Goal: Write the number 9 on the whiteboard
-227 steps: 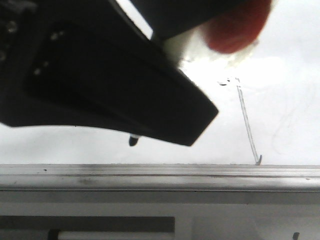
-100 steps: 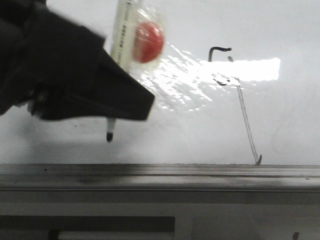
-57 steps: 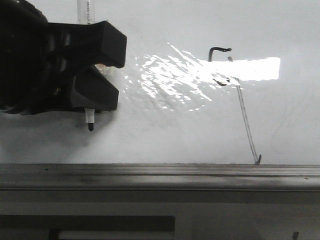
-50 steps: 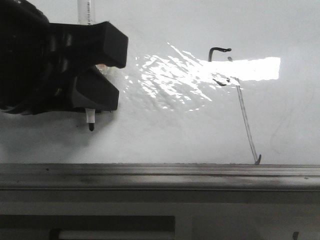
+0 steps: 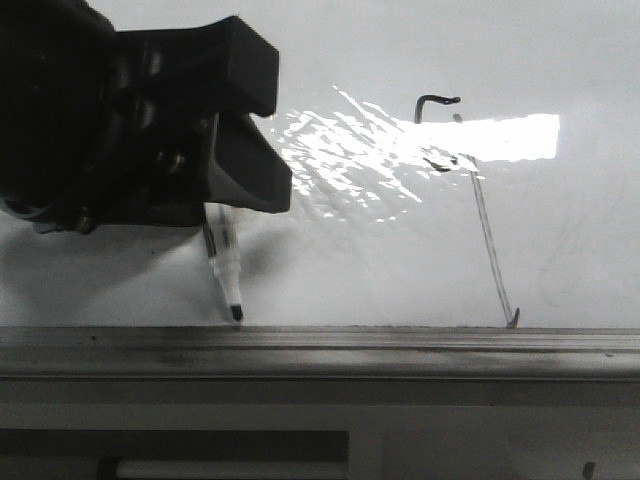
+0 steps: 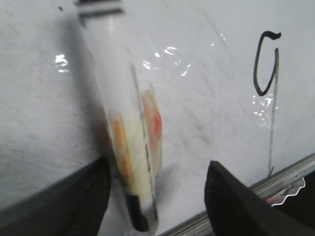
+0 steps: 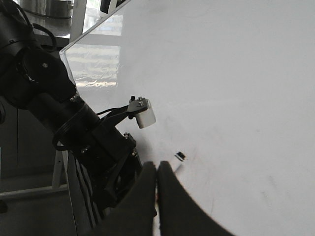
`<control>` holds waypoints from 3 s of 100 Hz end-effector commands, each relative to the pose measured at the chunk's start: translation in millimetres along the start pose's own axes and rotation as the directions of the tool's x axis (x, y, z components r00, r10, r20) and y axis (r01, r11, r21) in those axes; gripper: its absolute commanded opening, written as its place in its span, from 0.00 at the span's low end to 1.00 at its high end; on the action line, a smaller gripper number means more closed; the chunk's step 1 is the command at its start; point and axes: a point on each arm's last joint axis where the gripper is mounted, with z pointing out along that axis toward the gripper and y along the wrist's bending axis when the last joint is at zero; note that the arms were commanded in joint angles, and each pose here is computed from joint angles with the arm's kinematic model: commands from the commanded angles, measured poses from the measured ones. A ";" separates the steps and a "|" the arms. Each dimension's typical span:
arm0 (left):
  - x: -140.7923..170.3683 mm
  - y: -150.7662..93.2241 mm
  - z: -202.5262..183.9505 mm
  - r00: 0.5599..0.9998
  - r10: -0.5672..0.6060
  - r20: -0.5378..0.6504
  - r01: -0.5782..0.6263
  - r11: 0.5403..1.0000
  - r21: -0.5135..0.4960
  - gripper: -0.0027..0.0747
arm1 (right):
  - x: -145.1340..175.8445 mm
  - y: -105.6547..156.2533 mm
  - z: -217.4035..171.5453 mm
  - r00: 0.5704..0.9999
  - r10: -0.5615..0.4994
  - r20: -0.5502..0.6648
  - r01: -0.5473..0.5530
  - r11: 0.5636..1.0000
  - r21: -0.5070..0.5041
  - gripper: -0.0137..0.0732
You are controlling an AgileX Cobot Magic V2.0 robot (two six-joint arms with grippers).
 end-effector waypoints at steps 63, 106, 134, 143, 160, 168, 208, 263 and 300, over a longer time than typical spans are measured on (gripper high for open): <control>-33.6 16.1 -40.6 0.969 -0.055 0.239 0.081 0.992 -0.100 0.66 | -13.1 -6.3 -5.8 0.996 -0.015 0.084 0.010 0.999 0.052 0.10; -25.6 37.8 -167.1 0.852 0.034 0.522 -0.125 0.982 0.140 0.07 | 49.8 2.3 -75.2 0.999 -0.022 -0.033 0.031 0.955 0.294 0.11; -1.1 58.7 -178.7 0.828 0.003 0.561 -0.120 0.978 0.171 0.01 | 78.8 16.0 -90.3 1.000 -0.012 -0.022 0.018 0.954 0.301 0.11; 2.3 59.8 -175.5 0.834 0.010 0.551 -0.121 0.979 0.166 0.01 | 78.8 16.0 -90.3 1.000 -0.012 -0.022 0.018 0.954 0.301 0.11; 4.4 60.6 -173.5 0.838 0.015 0.545 -0.123 0.979 0.161 0.01 | 78.8 16.0 -90.3 1.000 -0.012 -0.022 0.018 0.954 0.301 0.11; 4.4 60.6 -173.5 0.838 0.015 0.545 -0.122 0.979 0.162 0.01 | 78.8 16.0 -90.3 1.000 -0.012 -0.022 0.018 0.954 0.301 0.11; 2.0 73.4 -172.6 0.795 0.125 0.594 -0.141 0.990 -0.020 0.01 | 78.8 16.0 -90.3 1.000 -0.012 -0.022 0.018 0.954 0.301 0.11; 71.0 115.0 -132.5 0.831 0.401 0.386 -0.277 0.899 -0.340 0.01 | 78.8 16.0 -90.3 1.000 -0.012 -0.022 0.018 0.954 0.301 0.11; 106.6 129.2 -140.4 0.853 0.279 0.441 -0.088 0.909 -0.407 0.01 | 78.8 16.0 -90.3 1.000 -0.012 -0.022 0.018 0.954 0.301 0.11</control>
